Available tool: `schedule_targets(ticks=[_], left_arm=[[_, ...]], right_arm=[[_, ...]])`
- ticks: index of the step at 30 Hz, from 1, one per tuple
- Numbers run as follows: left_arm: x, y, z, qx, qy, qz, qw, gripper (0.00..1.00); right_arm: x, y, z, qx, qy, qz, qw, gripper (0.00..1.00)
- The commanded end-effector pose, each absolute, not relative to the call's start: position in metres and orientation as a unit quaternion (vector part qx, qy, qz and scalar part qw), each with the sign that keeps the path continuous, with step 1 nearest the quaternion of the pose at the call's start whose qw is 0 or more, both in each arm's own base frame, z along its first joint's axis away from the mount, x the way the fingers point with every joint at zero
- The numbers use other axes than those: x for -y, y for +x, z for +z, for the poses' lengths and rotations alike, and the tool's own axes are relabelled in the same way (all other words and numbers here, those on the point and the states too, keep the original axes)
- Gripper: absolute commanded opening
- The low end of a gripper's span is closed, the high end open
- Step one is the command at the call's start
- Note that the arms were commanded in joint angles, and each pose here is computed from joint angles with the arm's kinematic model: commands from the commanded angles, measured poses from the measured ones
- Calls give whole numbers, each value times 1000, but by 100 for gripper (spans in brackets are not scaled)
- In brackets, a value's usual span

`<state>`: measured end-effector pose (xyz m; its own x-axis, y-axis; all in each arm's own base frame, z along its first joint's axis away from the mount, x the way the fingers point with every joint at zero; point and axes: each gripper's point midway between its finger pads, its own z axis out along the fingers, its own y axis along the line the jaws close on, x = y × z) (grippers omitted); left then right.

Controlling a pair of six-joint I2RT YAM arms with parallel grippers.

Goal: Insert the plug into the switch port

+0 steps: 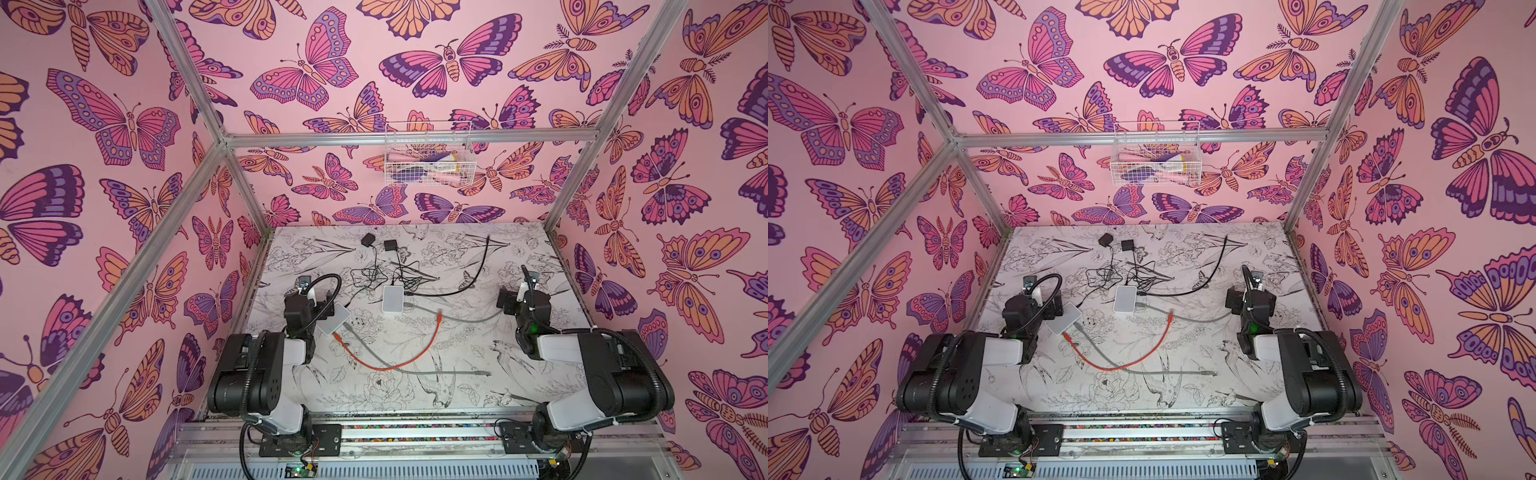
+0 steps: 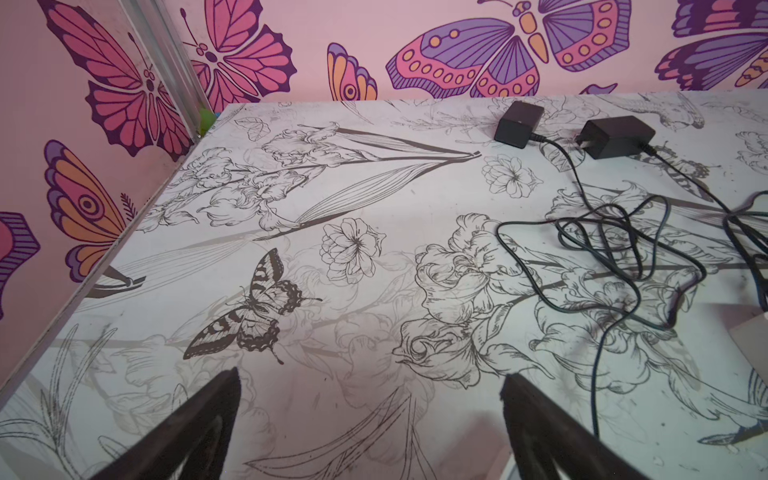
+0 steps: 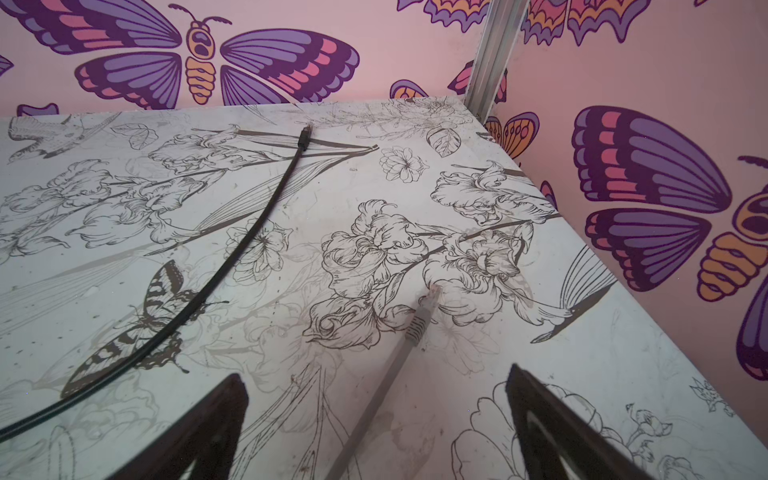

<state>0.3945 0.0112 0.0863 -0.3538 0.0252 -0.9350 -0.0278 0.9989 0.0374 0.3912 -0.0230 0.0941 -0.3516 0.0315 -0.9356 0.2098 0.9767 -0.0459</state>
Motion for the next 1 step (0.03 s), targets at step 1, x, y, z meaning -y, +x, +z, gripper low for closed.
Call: schedule_targets(ticks=[1], left_arm=[[-7, 394, 88, -821, -1, 13, 571, 99]], right_arm=[[23, 391, 96, -817, 80, -71, 566, 99]])
